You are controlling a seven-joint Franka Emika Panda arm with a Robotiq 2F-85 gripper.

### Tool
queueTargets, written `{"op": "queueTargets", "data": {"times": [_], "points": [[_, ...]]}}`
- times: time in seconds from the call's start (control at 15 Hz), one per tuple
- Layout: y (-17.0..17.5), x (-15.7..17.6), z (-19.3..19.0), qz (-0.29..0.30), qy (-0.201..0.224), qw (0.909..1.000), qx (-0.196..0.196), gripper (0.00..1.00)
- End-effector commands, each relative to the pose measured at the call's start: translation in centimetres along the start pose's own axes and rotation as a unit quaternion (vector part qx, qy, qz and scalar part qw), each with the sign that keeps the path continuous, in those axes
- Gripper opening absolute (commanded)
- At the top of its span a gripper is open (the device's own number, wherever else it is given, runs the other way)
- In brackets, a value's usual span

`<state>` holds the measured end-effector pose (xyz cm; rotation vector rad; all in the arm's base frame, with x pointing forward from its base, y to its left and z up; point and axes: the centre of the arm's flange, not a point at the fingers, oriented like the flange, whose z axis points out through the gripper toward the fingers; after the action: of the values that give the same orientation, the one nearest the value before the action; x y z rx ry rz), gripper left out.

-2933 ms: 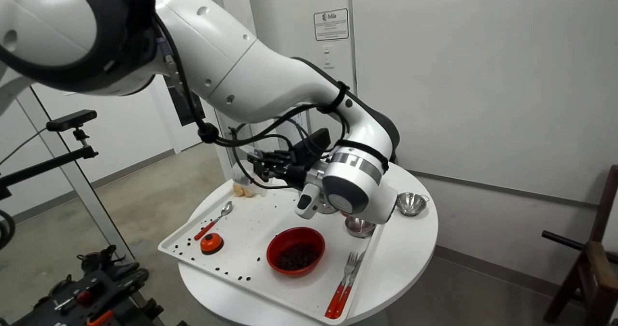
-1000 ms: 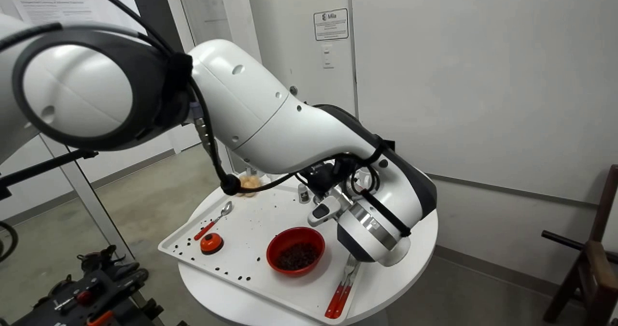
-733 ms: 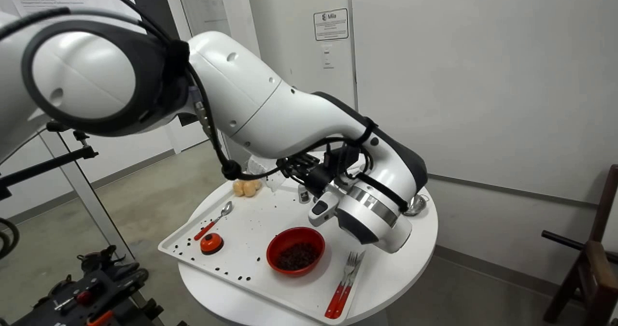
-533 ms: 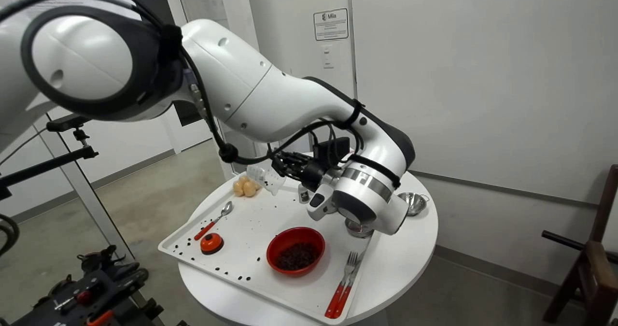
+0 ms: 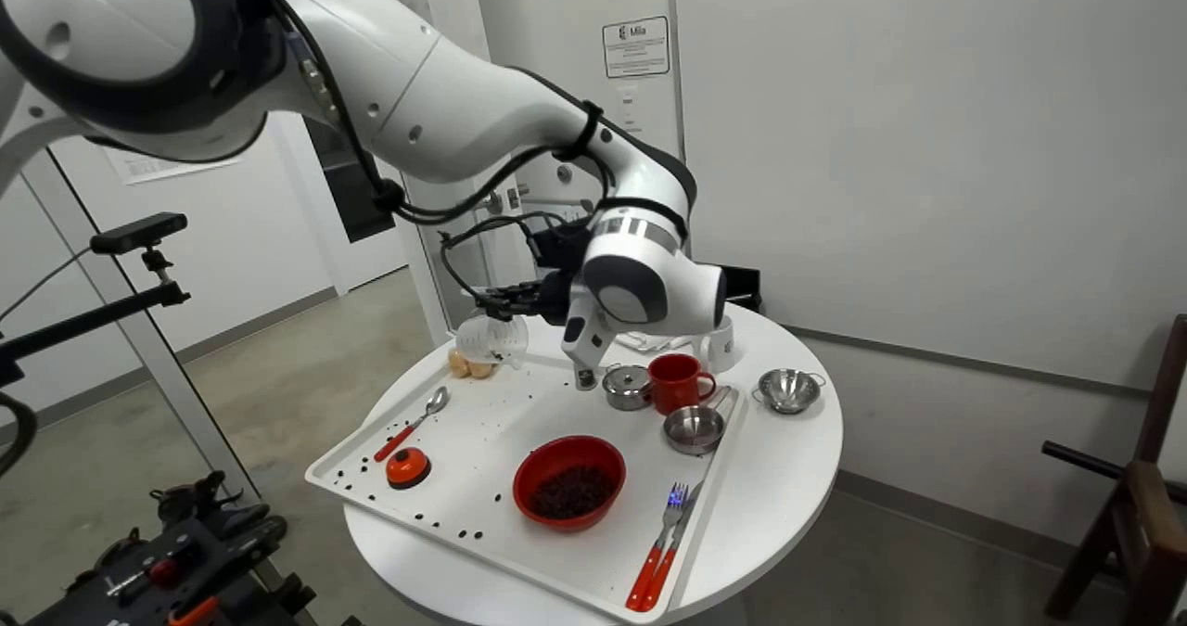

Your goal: Pour the contents in the clear jug into the red bowl

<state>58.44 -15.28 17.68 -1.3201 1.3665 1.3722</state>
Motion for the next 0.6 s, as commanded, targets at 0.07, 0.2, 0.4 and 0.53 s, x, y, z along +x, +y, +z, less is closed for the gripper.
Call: {"op": "queueTargets", "data": {"times": [0.07,0.2,0.4,0.53], "points": [[0.0,-1.8,6.1,-0.056,0.116,0.9917,-0.002,0.1],[-1.3,-1.6,7.8,-0.079,0.168,0.9826,-0.004,0.1],[-2.6,-1.3,9.5,-0.115,0.244,0.9629,-0.007,0.1],[-3.1,-0.9,10.1,-0.137,0.294,0.9459,-0.012,0.1]]}}
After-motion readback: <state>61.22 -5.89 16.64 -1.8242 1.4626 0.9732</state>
